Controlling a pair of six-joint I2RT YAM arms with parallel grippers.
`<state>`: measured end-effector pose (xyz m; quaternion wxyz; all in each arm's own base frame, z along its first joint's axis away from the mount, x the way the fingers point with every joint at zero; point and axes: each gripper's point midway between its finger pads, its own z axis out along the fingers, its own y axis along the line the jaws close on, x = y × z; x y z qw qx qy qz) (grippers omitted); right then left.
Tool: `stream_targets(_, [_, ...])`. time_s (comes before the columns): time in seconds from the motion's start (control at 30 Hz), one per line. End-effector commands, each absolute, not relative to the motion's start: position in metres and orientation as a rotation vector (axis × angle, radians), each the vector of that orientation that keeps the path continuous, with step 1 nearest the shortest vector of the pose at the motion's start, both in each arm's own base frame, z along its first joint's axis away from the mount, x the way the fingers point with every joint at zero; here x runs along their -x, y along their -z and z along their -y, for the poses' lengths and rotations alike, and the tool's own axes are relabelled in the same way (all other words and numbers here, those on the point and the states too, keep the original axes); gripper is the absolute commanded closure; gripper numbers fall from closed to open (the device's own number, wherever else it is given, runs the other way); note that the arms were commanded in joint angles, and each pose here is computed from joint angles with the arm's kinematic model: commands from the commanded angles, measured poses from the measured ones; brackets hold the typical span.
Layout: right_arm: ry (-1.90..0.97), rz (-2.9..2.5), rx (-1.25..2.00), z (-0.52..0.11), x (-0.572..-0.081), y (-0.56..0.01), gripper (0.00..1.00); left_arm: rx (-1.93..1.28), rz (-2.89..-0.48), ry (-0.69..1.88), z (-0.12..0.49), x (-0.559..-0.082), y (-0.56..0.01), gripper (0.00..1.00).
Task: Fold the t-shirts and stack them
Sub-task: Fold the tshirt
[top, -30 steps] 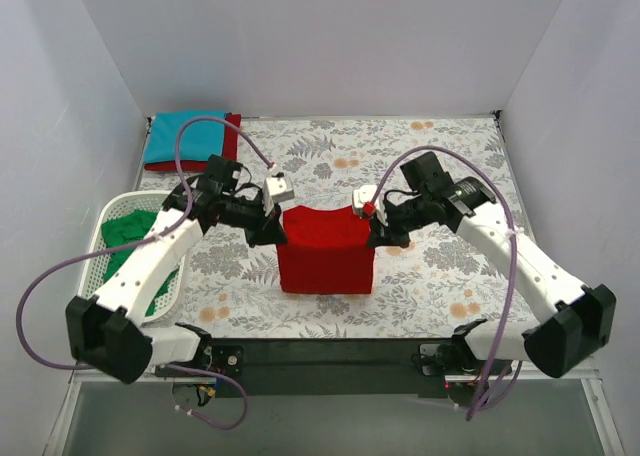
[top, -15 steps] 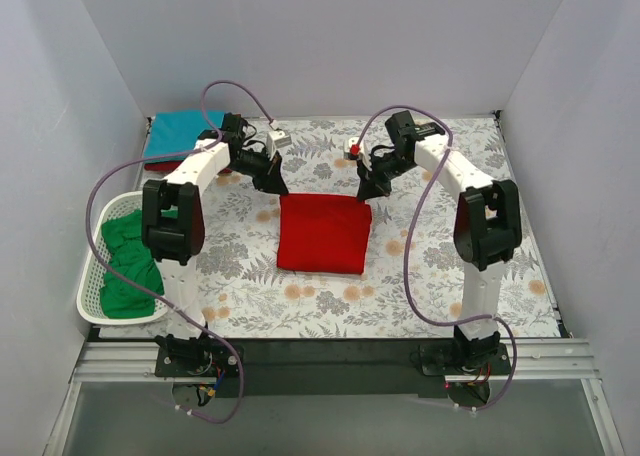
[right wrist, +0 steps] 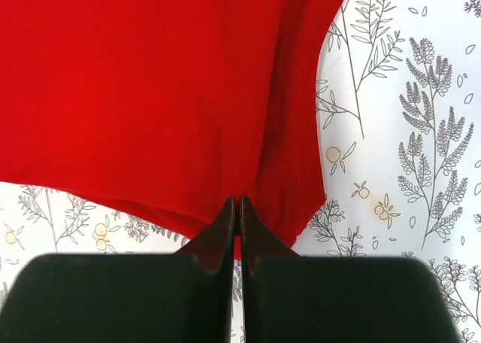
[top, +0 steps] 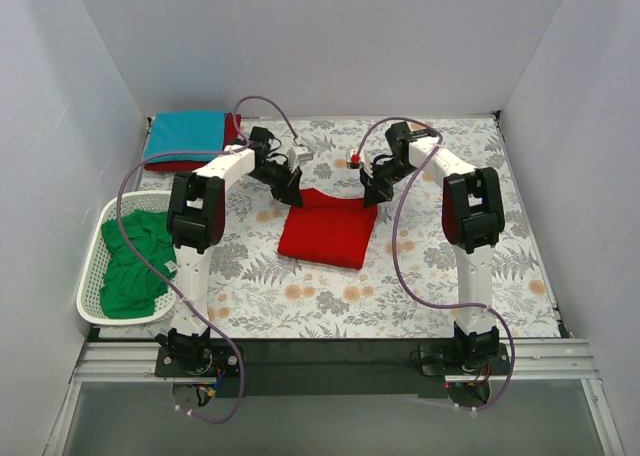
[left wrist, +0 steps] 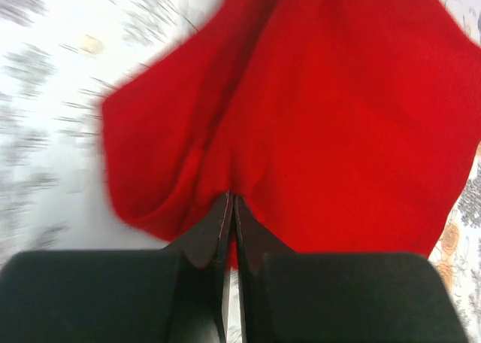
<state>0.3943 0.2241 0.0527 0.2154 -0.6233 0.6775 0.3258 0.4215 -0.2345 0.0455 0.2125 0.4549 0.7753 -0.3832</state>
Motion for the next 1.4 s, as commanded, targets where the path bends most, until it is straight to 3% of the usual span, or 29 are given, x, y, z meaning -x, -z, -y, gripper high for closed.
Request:
stream_targets(0.0, [-0.887,-1.881,1.796,-0.215,-0.382,-0.044,0.99,-1.318,-2.159,1.068,0.237,-0.394,-0.052,1.0])
stream_targets(0.27, [-0.975,-1.797,1.931,-0.225,-0.311,-0.045,0.99,-1.308,-2.229,1.205,0.224,-0.298,-0.07,1.0])
stream_targets(0.47, [-0.962,-1.783,1.902,-0.218,-0.286,-0.076,0.99,-1.299,-2.178,1.251,0.225,-0.264,-0.116,1.0])
stream_targets(0.7, [-0.925,-1.691,1.87,-0.218,-0.291,-0.136,0.99,-1.329,-2.035,1.206,0.239,-0.296,-0.167,1.0])
stream_targets(1.03, [-0.942,-1.836,1.927,-0.201,-0.321,-0.062,0.99,-1.287,-2.235,1.126,0.243,-0.356,-0.068,1.0])
stream_targets(1.37, [-0.9,-1.895,1.886,-0.191,-0.353,-0.046,0.99,-1.241,-2.249,1.082,0.245,-0.388,-0.05,1.0])
